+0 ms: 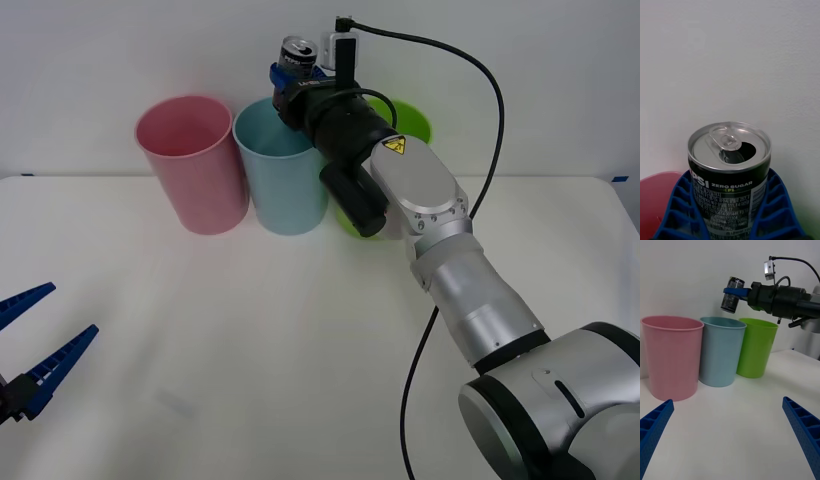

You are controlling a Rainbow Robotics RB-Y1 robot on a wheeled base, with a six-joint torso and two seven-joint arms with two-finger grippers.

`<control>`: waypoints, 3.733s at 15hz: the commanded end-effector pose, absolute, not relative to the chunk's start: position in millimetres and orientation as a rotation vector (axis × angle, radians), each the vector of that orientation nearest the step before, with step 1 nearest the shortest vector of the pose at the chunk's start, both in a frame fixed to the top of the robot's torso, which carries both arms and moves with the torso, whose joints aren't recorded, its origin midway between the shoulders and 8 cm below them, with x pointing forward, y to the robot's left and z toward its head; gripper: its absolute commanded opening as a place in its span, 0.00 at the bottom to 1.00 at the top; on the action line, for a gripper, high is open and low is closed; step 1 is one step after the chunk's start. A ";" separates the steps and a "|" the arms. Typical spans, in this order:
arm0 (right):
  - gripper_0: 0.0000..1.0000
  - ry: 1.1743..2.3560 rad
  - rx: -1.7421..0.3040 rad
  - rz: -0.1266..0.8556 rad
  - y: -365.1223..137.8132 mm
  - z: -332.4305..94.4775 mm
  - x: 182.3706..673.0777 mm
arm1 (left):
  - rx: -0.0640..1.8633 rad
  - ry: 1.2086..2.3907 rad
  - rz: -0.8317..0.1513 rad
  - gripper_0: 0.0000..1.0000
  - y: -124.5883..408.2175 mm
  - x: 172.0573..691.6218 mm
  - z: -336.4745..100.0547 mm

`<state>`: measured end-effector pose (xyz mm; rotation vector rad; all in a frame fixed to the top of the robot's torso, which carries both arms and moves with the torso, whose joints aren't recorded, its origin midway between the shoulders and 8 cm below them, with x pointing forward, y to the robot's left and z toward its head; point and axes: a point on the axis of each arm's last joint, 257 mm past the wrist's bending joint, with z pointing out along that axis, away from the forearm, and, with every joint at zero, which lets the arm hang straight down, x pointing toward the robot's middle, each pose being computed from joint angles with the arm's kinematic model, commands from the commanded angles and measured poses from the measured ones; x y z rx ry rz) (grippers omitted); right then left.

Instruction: Grasp the object on the table and drop it into the matching bin: aluminum can to the light blue bin, PET bottle to the pink bin.

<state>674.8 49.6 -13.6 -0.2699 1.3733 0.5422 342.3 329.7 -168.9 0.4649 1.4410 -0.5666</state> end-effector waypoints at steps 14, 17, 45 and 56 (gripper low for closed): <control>1.00 1.289 -0.325 0.583 45.5 -17.5 621.4 | 0.465 1.441 -0.567 1.00 329.7 342.3 -168.9; 1.00 1.271 -0.379 0.572 25.8 -30.0 595.4 | 0.465 1.441 -0.567 1.00 329.7 342.3 -168.9; 1.00 1.464 -0.745 0.494 -224.6 -185.2 369.5 | 0.465 1.441 -0.567 1.00 329.7 342.3 -168.9; 1.00 1.520 -0.702 0.501 -250.9 -199.7 341.0 | 0.465 1.441 -0.567 1.00 329.7 342.3 -168.9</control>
